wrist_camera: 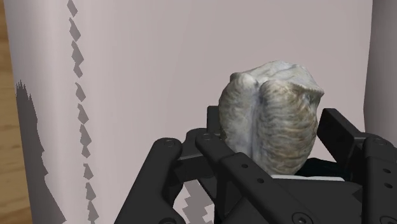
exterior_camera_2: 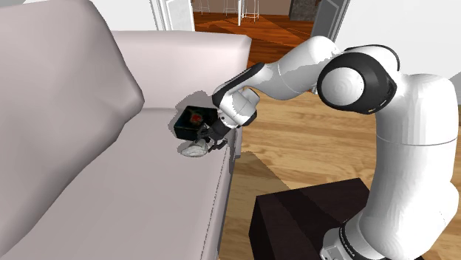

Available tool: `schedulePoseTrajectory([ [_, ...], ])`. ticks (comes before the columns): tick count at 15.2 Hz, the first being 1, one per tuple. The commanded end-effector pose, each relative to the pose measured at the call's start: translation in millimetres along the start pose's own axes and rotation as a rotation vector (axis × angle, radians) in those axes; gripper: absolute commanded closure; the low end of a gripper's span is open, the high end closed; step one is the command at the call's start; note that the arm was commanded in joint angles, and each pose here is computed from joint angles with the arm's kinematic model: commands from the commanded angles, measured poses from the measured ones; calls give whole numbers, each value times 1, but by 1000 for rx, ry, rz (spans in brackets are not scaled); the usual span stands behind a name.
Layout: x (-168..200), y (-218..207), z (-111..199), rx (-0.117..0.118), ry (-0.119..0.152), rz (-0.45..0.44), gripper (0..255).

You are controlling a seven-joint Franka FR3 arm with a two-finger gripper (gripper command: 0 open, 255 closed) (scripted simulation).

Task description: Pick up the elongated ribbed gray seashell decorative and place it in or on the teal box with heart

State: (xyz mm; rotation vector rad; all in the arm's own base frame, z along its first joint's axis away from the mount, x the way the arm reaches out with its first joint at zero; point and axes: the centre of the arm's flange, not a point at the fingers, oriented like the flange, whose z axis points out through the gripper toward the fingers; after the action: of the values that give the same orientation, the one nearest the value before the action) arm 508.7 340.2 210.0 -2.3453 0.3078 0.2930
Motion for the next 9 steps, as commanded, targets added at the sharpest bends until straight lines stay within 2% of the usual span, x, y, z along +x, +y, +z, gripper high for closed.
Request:
schedulePoseTrajectory([
  [1,0,0,0,-1,0,1,255],
  [6,0,0,1,0,0,1,255],
  [9,-5,-10,-11,0,0,1,255],
])
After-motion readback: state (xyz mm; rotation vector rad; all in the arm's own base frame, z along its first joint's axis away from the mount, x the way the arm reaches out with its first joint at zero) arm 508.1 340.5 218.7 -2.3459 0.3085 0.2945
